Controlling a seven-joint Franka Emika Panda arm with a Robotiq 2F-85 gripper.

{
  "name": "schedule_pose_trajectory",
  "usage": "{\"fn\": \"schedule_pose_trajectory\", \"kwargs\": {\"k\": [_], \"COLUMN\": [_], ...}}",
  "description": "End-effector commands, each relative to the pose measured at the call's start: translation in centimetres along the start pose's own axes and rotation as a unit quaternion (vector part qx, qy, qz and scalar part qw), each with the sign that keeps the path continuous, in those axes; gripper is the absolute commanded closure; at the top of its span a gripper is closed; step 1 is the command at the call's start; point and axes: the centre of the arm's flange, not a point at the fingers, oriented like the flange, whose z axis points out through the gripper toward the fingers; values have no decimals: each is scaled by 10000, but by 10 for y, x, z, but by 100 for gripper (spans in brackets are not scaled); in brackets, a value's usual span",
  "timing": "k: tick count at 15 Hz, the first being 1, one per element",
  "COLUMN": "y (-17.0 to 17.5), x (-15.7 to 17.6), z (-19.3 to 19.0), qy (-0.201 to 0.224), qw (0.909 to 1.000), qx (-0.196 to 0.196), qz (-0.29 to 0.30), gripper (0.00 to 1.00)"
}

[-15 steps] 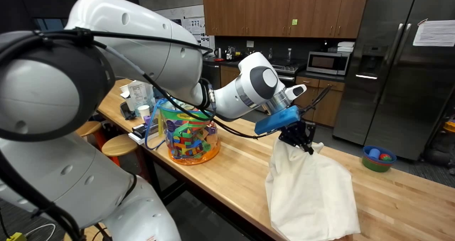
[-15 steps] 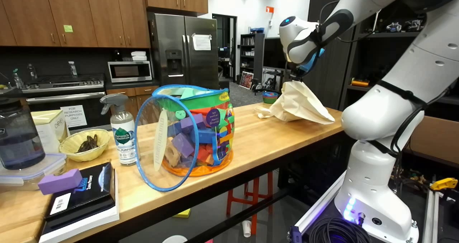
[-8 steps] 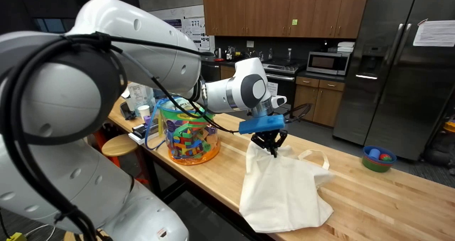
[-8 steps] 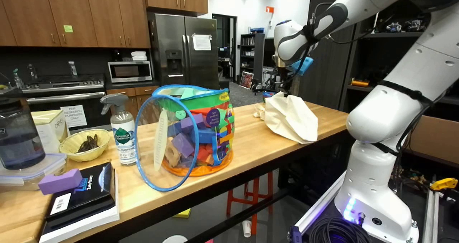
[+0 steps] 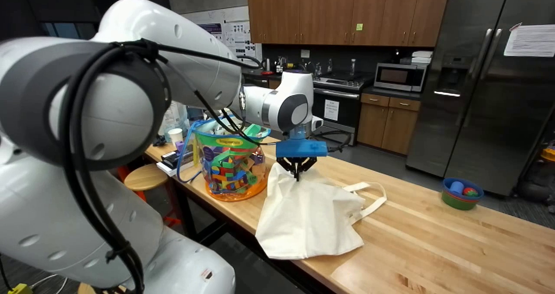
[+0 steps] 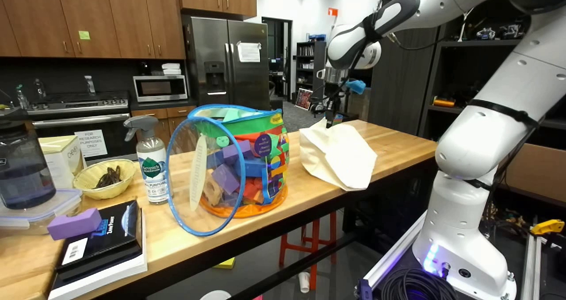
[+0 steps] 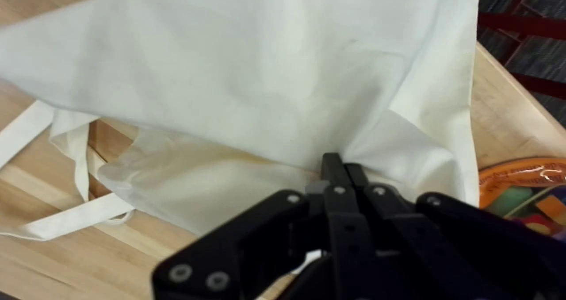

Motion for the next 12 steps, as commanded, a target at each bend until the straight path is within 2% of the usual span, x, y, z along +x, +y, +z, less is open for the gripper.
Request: {"fn": "schedule_pose_trajectory", "kwargs": {"k": [1, 7, 12], "y": [0, 8, 18], "x": [27, 67, 115], "z": [-10, -20, -23], "qy": [154, 408, 670], "qw": [9986, 9958, 9917], "qx": [194, -275, -684], "qz": [-470, -772, -856], "gripper": [99, 99, 99]}}
